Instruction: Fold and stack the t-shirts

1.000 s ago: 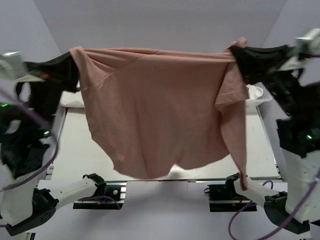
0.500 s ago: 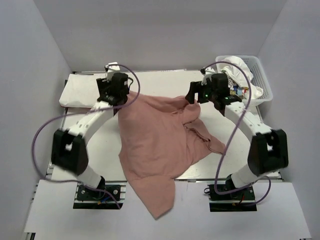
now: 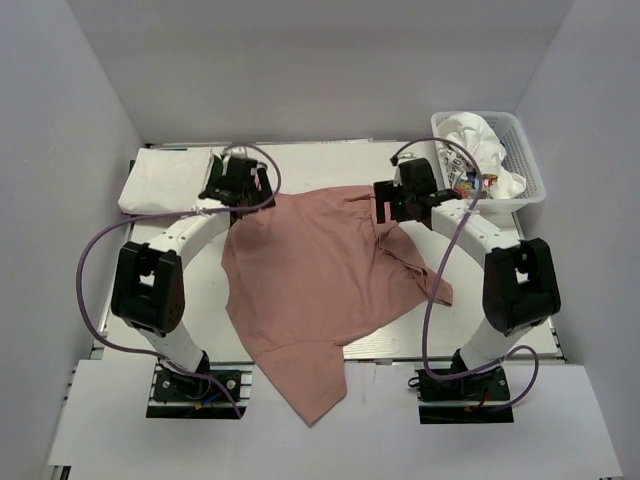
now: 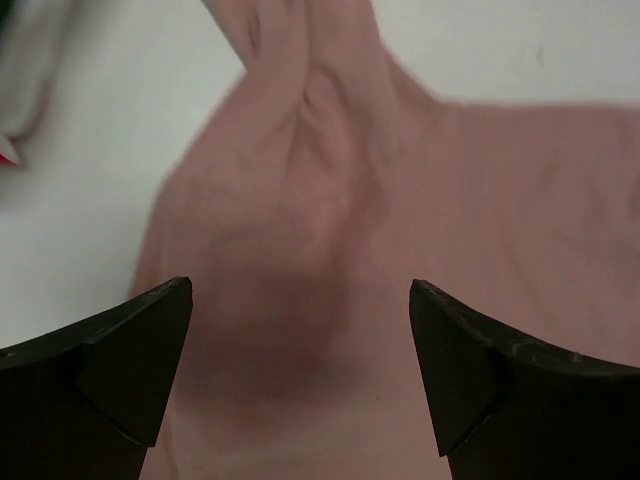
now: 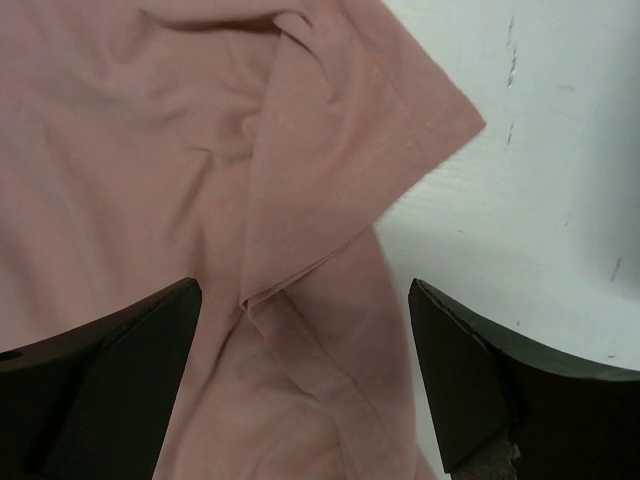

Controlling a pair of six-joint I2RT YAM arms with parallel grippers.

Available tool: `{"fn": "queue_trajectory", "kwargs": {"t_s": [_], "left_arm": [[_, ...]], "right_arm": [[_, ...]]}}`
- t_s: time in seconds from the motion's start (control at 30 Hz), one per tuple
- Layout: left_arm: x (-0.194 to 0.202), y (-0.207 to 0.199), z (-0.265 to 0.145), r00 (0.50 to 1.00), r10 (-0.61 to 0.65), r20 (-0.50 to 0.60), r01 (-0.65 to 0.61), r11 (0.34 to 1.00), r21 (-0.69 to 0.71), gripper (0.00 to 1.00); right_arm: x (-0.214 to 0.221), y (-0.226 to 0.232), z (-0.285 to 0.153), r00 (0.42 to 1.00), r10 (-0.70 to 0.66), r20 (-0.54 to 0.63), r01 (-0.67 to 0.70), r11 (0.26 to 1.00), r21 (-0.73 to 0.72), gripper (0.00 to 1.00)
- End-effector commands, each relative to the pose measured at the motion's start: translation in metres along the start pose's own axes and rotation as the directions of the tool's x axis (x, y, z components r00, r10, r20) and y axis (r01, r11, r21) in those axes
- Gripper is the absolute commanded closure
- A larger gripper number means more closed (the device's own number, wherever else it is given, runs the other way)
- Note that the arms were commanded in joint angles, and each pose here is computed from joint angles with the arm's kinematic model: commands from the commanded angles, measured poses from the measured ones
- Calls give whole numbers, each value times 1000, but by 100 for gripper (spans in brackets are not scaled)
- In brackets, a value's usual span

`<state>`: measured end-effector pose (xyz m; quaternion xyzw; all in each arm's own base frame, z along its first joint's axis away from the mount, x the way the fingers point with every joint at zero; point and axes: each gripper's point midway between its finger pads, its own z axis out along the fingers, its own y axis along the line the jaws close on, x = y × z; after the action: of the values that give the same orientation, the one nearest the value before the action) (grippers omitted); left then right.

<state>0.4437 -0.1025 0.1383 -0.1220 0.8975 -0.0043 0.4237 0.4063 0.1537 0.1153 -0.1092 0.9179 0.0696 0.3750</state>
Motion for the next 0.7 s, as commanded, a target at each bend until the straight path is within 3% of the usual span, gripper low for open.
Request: {"fn": "queue_trajectory", "kwargs": {"t_s": [0.0, 0.13, 0.3, 0.47, 0.57, 0.67], "left_arm": [[60, -20, -11, 987, -35, -156, 61, 985, 162, 1], [97, -7, -6, 973, -40, -225, 72, 988, 135, 1], [127, 32, 12, 966, -45, -254, 29, 997, -68, 1], [144, 65, 30, 954, -45, -295, -22, 975, -219, 1], [141, 72, 37, 954, -39, -296, -47, 959, -278, 1], [138, 77, 47, 951, -47, -305, -58, 944, -324, 1]], "right_arm": [[12, 1, 18, 997, 2, -72, 0, 1000, 29, 11], [22, 22, 37, 994, -15, -105, 12, 1000, -23, 11], [40, 22, 66, 988, 12, -154, -11, 1000, 7, 24], [19, -10, 72, 994, 70, -83, -53, 979, 198, 85], [2, -32, 65, 996, 75, -44, -58, 950, 307, 87], [-14, -44, 61, 998, 61, -21, -51, 944, 326, 87]]}}
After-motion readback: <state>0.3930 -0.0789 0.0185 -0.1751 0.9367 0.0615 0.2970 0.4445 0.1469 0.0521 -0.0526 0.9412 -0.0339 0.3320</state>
